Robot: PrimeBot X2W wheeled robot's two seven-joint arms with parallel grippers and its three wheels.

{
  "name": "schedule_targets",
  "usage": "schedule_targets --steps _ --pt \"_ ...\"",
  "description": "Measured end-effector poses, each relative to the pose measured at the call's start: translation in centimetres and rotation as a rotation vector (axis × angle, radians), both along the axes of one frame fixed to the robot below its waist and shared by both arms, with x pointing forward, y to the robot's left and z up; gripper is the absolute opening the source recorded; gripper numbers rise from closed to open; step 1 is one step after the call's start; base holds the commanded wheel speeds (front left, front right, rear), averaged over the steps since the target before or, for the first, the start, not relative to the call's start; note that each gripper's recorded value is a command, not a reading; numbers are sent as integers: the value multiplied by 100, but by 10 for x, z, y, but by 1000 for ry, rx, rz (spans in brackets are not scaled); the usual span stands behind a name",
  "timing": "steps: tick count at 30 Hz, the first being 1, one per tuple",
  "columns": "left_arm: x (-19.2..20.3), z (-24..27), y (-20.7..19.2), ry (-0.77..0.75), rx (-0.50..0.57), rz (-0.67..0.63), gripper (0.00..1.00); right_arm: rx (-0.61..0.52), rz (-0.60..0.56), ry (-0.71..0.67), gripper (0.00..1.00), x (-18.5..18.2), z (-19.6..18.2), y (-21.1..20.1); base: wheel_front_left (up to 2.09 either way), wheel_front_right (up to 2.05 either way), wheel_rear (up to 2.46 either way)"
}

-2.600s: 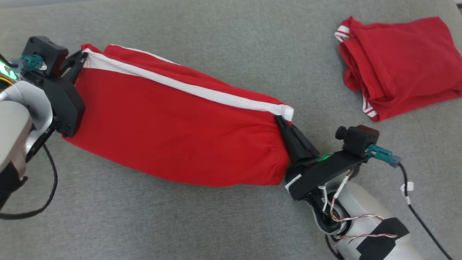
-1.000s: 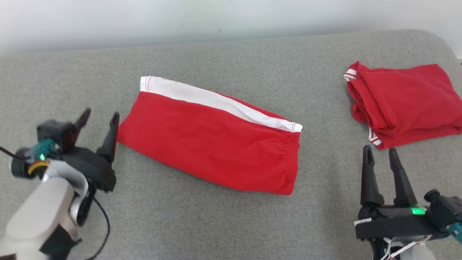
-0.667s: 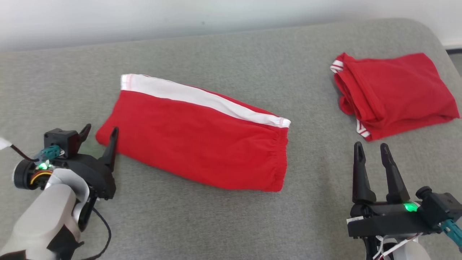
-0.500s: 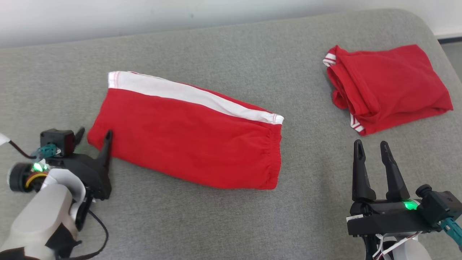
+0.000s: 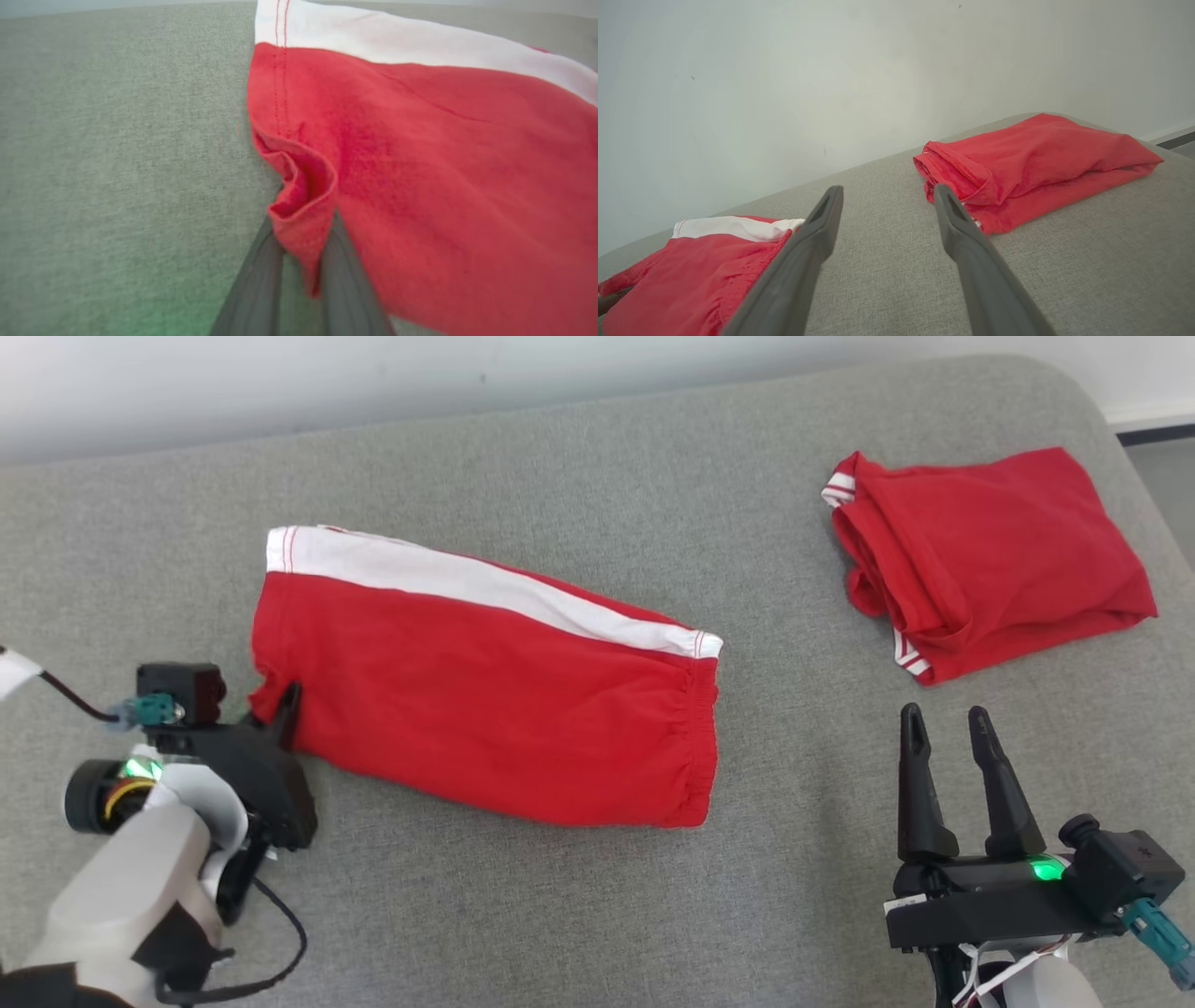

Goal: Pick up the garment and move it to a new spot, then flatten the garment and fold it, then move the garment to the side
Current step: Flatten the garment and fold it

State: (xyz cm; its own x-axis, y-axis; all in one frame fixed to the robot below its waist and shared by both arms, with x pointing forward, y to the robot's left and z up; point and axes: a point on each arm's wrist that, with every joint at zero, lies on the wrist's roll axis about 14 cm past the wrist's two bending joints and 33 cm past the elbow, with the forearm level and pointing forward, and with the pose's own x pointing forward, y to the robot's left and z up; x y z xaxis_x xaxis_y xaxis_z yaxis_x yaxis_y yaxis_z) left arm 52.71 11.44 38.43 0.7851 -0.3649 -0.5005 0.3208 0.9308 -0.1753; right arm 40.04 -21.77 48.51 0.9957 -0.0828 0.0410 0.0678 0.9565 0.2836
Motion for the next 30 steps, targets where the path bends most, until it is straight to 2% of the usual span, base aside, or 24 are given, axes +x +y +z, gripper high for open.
schedule_targets --steps 12,22,30 --pt "-38 17 4 -41 -41 50 0 48 20 -28 100 -19 11 10 0 0 0" --pt "-95 24 16 -69 -120 146 0 84 74 -65 100 -32 23 29 0 0 0" --pt "-107 32 38 -106 -125 206 0 95 120 -66 100 -32 23 44 0 0 0"
